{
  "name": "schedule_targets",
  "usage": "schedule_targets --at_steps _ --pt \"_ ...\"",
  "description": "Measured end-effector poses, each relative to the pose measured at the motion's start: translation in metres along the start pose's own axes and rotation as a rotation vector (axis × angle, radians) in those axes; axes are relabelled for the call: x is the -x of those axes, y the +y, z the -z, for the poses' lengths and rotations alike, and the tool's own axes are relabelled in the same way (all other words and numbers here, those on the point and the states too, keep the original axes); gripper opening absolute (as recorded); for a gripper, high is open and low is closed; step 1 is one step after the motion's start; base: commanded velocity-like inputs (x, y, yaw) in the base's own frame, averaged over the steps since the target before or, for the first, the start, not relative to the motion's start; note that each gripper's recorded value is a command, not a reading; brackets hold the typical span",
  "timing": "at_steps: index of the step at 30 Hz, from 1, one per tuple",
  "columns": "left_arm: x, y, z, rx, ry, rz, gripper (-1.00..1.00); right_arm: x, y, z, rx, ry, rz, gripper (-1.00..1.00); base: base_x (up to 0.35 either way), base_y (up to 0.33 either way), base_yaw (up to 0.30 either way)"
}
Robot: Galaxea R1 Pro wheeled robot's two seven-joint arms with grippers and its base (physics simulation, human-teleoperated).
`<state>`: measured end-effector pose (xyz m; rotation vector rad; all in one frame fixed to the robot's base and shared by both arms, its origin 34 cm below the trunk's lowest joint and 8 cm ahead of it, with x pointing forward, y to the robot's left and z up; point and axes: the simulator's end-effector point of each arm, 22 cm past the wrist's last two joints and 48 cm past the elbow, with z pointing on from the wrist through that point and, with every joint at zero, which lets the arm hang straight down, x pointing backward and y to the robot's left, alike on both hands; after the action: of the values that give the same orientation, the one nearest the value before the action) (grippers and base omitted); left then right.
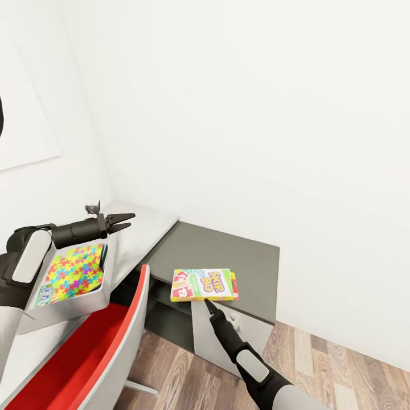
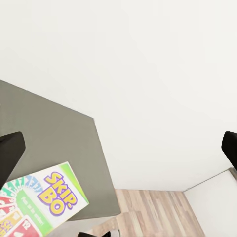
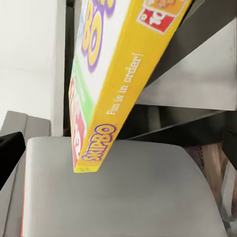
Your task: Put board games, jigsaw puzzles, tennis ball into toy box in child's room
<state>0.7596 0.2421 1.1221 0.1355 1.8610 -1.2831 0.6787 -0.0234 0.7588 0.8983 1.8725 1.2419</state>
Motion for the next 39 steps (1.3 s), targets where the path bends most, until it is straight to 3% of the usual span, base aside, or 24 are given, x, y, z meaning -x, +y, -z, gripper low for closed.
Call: schedule_targets --at_steps 7,20,39 --pt "-0.0064 0.0075 -0.0015 0.0 0.0 0.0 1.0 0.0029 -0.0087 -0.0038 -0.001 -0.019 0.011 1.0 0.0 0.0 0.0" --pt "-0.0071 0.0074 -0.0018 -0.001 0.001 0.001 1.0 0.0028 -0.0025 -0.0069 0.004 -0.013 0.056 1.0 0.0 0.0 0.0" --pt "-0.0073 0.0074 -0.002 -0.001 0.0 0.002 1.0 0.0022 -0.0026 -0.0069 0.003 -0.01 0.062 1.0 -0.022 0.062 0.0"
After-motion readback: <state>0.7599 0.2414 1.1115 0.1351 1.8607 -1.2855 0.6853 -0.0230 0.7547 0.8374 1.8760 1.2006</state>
